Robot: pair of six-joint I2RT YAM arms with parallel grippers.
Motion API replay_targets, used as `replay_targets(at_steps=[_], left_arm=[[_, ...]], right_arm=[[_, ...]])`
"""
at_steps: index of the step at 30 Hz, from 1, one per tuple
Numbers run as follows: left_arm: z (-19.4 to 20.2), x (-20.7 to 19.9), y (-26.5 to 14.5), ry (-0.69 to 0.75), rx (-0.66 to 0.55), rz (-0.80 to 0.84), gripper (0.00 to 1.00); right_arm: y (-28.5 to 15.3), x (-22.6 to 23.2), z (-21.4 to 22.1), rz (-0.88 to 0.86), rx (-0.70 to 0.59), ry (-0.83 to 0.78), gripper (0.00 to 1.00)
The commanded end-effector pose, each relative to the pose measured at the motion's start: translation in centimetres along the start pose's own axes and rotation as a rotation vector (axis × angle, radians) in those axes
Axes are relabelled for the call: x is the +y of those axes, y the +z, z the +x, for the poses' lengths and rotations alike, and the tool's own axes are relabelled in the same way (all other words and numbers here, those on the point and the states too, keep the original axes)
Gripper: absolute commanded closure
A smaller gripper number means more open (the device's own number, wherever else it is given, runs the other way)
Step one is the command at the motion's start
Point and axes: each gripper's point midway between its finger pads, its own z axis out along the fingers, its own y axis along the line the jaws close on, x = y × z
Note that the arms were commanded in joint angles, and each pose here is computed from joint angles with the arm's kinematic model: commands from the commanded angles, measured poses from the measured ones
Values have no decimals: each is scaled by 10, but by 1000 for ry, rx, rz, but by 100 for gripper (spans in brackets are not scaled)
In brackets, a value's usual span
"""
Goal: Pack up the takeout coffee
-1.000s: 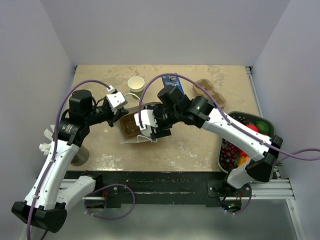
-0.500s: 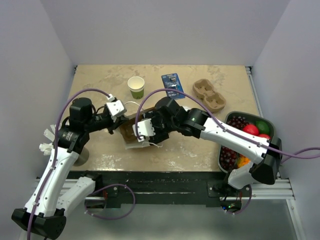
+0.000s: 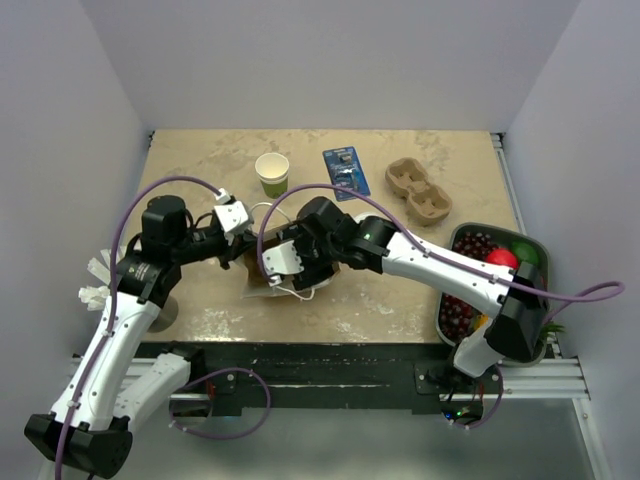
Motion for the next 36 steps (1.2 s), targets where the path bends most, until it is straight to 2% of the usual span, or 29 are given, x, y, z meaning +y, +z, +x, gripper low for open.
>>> replay_targets(at_steps=[1,8,16,28,36], left_arm=[[-16,-7,-2,40,-66,31,100],[-15,-7,-2,47,-54,32,100],[-11,-6,4,20,-47,54,100],[-14,2,12,-26,-33,56,100],[-15,5,15,-38,-28,58,100]], right_arm=[[1,-24,10,68,39,9,100],[12,-28,41,56,95,78,100],[25,-35,48,51,45,84,100],[42,-61,69,135,155,85,100],[30,-81,57,208,96,76,100]])
